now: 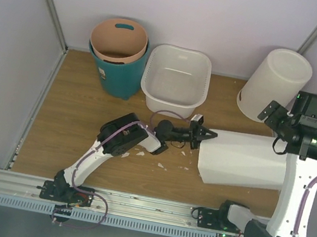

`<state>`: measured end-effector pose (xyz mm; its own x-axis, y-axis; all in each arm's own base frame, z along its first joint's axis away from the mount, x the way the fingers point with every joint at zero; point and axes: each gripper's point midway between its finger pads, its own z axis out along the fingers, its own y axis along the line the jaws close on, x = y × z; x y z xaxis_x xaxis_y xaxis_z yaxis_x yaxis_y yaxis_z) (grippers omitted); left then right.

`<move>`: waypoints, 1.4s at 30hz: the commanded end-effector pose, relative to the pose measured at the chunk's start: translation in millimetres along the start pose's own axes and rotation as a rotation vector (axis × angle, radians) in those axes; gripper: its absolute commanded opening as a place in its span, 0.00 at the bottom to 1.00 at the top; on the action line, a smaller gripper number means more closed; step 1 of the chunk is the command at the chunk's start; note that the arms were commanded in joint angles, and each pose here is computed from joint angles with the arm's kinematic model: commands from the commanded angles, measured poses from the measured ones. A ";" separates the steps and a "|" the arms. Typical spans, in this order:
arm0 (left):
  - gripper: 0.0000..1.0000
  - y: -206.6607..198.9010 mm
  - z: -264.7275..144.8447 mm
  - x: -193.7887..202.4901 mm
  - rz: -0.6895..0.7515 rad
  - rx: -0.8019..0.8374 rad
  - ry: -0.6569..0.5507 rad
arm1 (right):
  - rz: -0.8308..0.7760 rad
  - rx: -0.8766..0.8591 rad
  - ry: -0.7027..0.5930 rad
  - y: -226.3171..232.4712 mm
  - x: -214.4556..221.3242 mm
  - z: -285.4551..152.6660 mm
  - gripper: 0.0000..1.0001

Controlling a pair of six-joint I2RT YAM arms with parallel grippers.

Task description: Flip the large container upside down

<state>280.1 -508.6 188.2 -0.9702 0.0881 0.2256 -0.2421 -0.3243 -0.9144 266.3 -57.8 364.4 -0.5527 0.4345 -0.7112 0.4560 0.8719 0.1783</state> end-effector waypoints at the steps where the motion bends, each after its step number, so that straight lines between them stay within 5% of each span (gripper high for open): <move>1: 0.09 -15.5 -22.2 27.8 0.156 0.128 0.122 | 0.143 0.013 -0.115 -13.8 -2.5 -25.2 1.00; 42: 0.14 -29.7 -64.9 7.3 0.211 0.034 0.136 | 0.028 -0.174 -0.001 24.7 14.4 -5.0 1.00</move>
<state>306.5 -466.6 169.4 -0.9733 0.0898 0.2112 -0.2272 -0.2478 -0.9418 264.8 -33.3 353.3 -0.5424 0.4844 -0.6864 0.3812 0.8700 0.3128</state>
